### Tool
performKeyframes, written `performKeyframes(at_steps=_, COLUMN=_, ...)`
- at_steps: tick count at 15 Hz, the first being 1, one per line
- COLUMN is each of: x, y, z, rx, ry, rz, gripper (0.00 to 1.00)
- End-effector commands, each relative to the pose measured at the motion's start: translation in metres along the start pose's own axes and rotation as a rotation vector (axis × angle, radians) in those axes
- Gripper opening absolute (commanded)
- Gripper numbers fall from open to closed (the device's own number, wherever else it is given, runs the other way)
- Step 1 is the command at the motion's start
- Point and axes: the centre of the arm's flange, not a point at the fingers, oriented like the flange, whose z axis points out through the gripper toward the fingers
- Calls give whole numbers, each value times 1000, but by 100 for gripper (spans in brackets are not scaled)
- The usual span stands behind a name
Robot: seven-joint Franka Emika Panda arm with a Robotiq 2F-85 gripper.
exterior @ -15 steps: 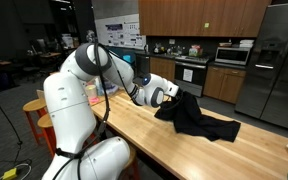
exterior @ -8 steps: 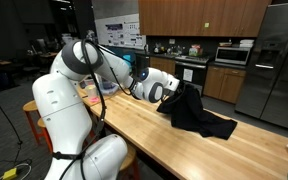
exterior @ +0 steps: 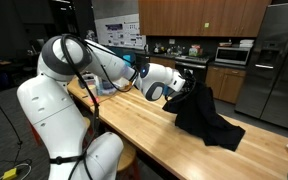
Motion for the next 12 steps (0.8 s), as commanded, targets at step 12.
performKeyframes(at_steps=12, x=89, y=14, z=22, rx=45, ry=44, rz=-40, gripper=1)
